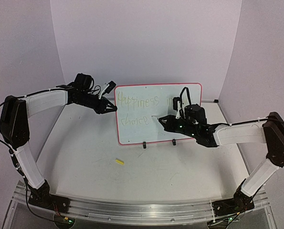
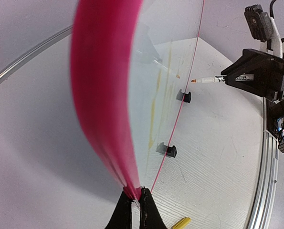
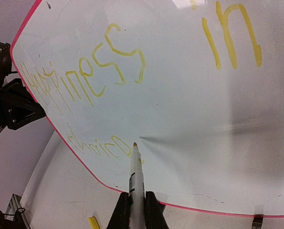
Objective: Write a sentence on the whiteboard
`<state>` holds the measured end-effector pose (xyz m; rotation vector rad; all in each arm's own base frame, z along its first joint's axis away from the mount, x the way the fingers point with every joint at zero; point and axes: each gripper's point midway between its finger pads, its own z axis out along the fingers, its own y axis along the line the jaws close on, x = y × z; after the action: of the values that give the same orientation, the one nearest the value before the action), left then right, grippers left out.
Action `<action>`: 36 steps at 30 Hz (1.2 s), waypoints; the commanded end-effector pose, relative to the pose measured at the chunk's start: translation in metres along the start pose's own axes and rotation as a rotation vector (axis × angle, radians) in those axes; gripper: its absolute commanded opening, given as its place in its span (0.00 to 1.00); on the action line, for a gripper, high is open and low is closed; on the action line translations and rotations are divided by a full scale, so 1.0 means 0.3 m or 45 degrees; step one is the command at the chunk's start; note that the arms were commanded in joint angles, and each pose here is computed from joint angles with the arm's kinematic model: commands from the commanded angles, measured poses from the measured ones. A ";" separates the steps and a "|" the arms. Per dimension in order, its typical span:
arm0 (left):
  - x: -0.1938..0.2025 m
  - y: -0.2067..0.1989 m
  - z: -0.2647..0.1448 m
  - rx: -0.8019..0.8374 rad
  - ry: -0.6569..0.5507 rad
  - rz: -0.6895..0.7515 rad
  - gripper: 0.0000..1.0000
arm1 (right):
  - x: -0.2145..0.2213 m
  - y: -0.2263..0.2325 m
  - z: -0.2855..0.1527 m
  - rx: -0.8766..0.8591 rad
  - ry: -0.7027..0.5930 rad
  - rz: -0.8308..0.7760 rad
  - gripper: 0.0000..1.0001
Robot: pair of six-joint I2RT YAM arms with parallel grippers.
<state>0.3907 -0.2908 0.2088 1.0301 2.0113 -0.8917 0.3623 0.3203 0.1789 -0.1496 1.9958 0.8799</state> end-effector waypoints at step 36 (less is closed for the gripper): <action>-0.068 -0.050 -0.038 0.013 -0.062 0.099 0.00 | 0.020 -0.022 0.074 -0.016 0.026 0.015 0.00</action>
<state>0.3909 -0.2907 0.2088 1.0293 2.0117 -0.8905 0.3691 0.3308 0.1622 -0.1695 2.0303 0.8999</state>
